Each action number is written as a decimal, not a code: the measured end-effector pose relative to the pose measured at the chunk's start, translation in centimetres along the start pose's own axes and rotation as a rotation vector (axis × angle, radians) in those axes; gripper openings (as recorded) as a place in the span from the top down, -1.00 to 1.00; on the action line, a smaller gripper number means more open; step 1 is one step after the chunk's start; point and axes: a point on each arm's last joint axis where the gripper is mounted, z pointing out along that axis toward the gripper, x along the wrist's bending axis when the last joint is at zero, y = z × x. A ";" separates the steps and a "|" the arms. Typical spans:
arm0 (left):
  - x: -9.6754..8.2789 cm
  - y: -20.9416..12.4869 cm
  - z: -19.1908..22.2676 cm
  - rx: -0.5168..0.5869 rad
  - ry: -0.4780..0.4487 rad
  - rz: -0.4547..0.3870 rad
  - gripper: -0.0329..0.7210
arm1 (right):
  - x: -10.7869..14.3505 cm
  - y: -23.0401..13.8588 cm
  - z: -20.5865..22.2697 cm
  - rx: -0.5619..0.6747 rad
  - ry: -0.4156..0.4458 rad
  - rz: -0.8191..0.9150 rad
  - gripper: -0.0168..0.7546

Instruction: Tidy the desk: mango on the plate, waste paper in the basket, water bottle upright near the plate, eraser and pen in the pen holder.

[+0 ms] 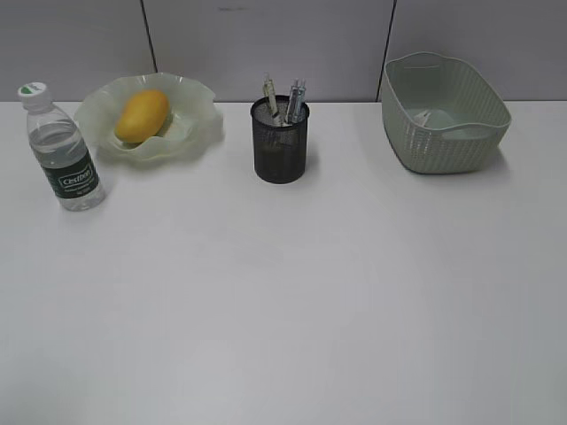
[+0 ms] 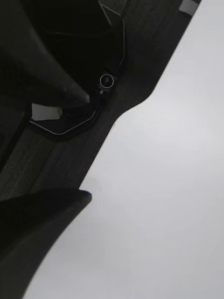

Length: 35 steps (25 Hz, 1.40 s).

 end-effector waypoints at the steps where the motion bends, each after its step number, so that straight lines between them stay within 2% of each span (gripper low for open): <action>1: 0.2 -0.1 -0.1 -0.008 0.021 -0.023 -0.42 | 0.0 -0.1 -0.3 -0.019 0.000 0.008 -0.20; 5: 0.8 -0.4 -0.8 -0.056 0.115 -0.123 -0.42 | -0.4 -0.9 -1.6 -0.120 -0.040 0.071 -0.20; 9: 1.1 -1.0 -1.7 -0.119 0.203 -0.208 -0.42 | -0.7 -2.1 -3.2 -0.244 -0.128 0.165 -0.20; 16: 1.1 -2.0 -2.9 -0.212 0.307 -0.293 -0.42 | 0.0 -4.7 -5.6 -0.467 -0.277 0.262 -0.20; 25: 0.6 -2.9 -3.8 -0.296 0.353 -0.317 -0.42 | 0.8 -6.2 -6.4 -0.580 -0.305 0.248 -0.20; 30: 0.1 -3.9 -4.7 -0.383 0.360 -0.305 -0.42 | 0.8 -6.2 -6.4 -0.584 -0.305 0.248 -0.20; 35: 0.1 -4.0 -4.7 -0.386 0.361 -0.304 -0.42 | 0.8 -6.2 -6.4 -0.585 -0.305 0.249 -0.20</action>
